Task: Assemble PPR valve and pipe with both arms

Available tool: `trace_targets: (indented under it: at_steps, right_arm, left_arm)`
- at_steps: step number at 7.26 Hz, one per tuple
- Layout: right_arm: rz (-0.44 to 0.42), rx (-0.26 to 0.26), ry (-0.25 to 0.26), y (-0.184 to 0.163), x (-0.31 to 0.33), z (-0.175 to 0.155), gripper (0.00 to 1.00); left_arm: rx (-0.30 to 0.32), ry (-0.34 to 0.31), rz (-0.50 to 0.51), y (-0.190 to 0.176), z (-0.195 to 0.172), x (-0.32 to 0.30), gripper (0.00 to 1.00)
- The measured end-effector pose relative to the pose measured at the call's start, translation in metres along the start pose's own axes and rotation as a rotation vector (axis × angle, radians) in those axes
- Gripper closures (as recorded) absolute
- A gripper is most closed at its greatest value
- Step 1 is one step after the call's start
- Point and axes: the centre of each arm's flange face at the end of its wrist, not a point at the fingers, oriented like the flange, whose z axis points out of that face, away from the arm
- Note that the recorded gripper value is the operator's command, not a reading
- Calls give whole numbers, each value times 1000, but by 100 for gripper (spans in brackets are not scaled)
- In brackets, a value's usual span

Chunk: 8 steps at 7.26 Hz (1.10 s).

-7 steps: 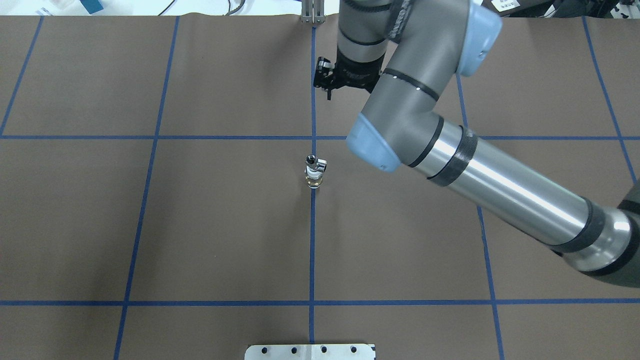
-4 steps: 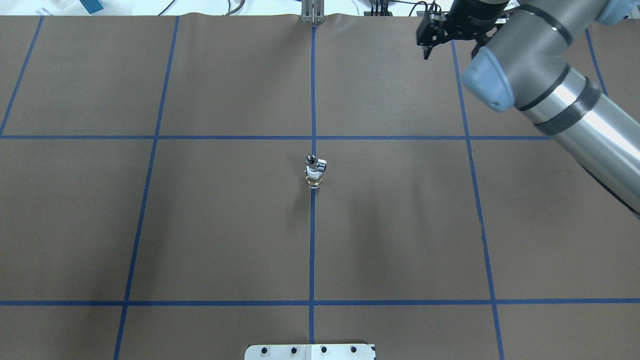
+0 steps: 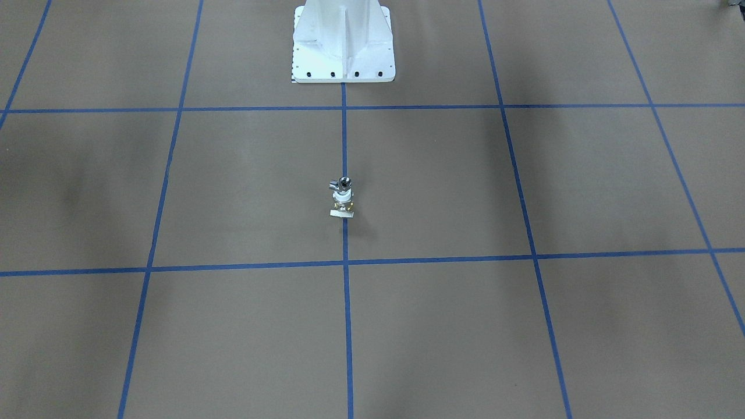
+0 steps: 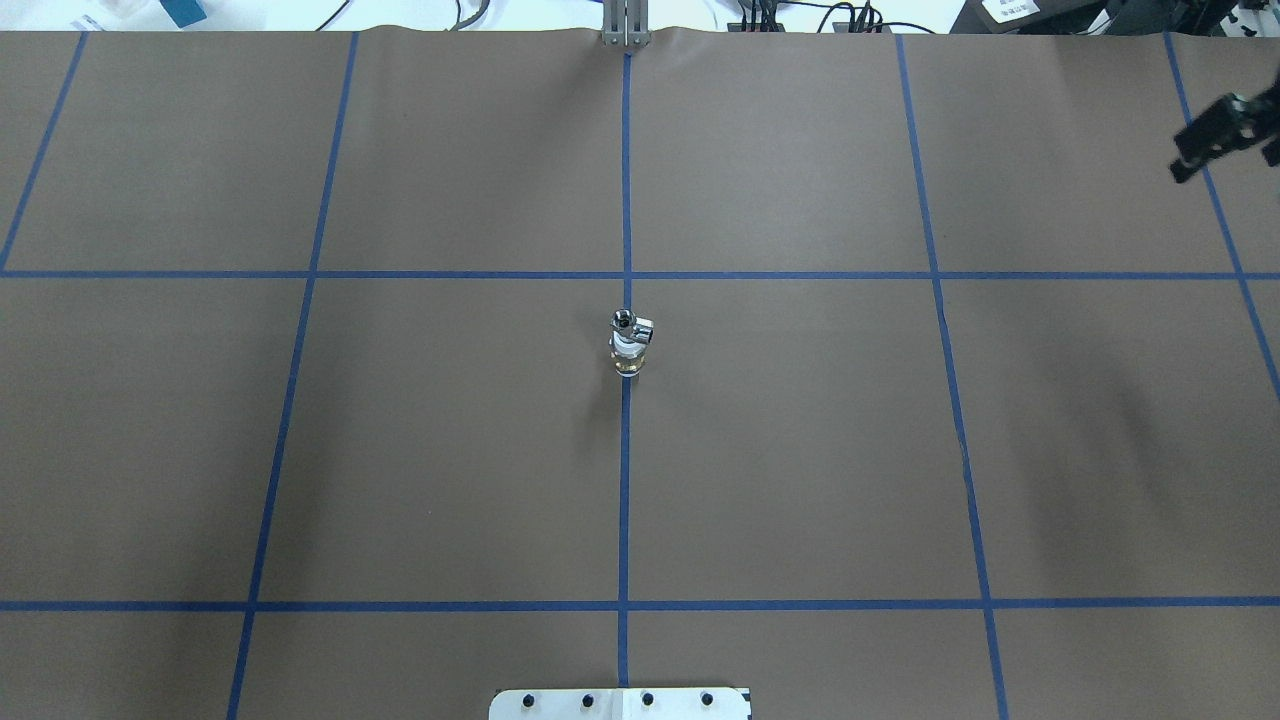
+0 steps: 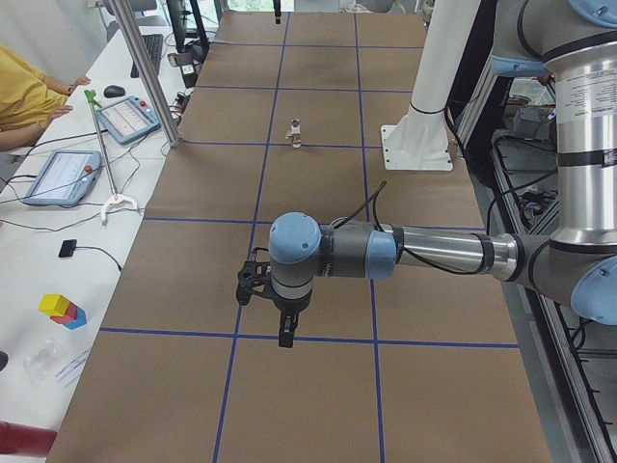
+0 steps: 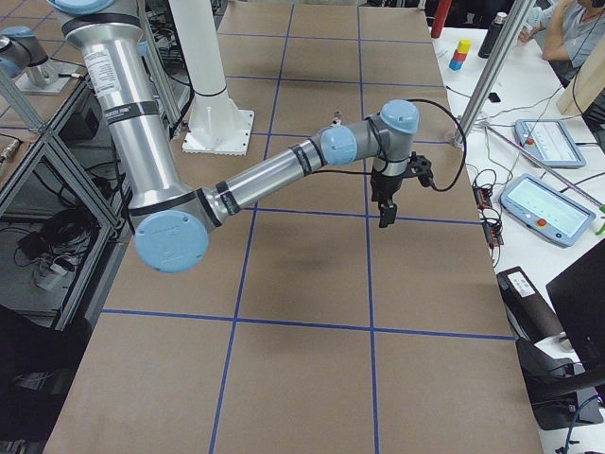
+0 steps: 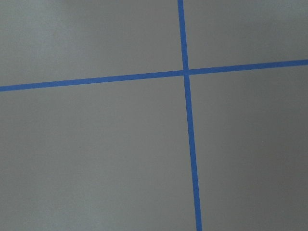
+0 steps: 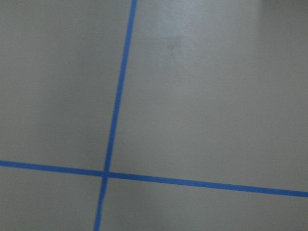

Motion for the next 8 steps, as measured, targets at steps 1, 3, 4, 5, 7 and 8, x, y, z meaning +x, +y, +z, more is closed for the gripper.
trace_targets:
  at_steps: [1,3,4,5,7,8]
  right_arm:
    - [-12,-8,6,37,50,10,1]
    - [-2,7,5,107,116,35,1]
    - [11,15,0,129,131,41,1]
    - [24,20,-1,140,141,43,1]
    - [47,21,6,151,151,44,1]
    - [53,20,6,152,153,44,0]
  left_arm:
    - [5,6,3,1,-1,2,0]
    - [17,16,16,1,-5,5,0]
    - [28,17,26,0,-8,8,0]
    - [40,16,37,0,-13,13,0]
    - [49,14,43,1,-18,16,0]
    - [48,13,42,2,-17,16,0]
